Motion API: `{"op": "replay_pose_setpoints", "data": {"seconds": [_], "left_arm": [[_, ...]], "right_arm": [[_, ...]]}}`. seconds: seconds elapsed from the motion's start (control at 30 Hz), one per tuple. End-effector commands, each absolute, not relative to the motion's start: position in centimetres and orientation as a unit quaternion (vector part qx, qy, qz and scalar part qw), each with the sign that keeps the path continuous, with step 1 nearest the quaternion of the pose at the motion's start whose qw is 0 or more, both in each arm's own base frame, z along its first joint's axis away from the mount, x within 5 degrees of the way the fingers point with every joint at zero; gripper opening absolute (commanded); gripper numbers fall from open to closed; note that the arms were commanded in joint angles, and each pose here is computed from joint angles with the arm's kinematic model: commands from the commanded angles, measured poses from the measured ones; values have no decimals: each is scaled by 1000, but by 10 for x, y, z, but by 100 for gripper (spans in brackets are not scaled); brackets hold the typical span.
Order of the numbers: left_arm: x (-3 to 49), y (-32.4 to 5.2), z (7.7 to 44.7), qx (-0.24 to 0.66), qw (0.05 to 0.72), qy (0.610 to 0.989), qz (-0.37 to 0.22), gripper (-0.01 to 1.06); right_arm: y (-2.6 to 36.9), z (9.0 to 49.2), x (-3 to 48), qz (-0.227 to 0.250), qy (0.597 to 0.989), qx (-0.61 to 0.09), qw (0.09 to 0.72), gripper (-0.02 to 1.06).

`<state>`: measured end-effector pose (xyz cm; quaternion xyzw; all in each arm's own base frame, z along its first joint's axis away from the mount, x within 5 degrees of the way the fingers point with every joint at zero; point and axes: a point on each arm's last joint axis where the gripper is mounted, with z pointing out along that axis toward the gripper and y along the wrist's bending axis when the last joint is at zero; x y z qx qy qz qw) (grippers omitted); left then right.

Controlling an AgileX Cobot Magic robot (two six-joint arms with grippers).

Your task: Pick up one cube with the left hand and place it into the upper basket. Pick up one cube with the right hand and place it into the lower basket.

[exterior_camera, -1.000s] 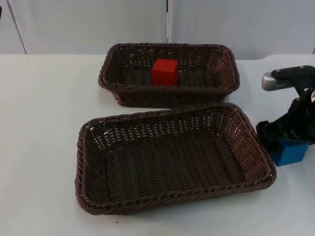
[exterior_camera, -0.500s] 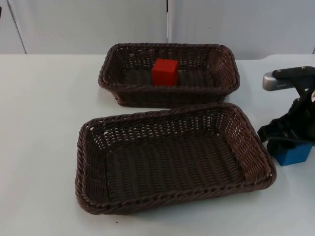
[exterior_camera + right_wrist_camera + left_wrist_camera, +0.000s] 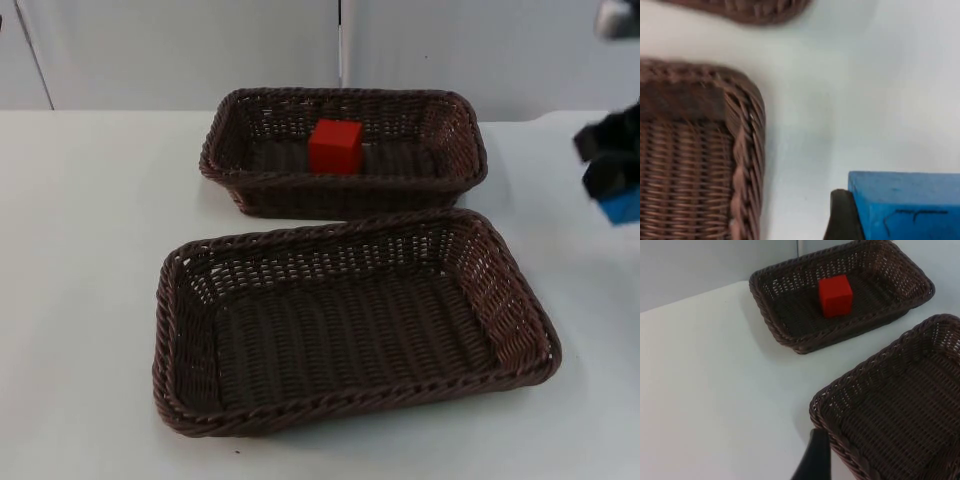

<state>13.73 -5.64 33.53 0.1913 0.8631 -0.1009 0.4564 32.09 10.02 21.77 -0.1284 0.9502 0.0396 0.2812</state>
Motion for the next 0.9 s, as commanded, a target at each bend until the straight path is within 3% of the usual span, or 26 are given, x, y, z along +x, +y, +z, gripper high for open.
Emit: {"op": "replay_pose_setpoints", "data": {"seconds": [0.0, 0.17, 0.33, 0.87], "left_arm": [[136, -57, 335, 191, 456, 863, -103, 74], [136, -56, 335, 192, 457, 863, -101, 74], [136, -56, 335, 193, 457, 863, -100, 74], [136, -56, 335, 193, 457, 863, -99, 74]], "right_arm": [[98, 244, 311, 43, 942, -130, 307, 0], [92, 285, 291, 51, 923, -129, 358, 0], [89, 301, 282, 53, 914, -129, 380, 0], [88, 305, 280, 53, 912, -131, 386, 0]]}}
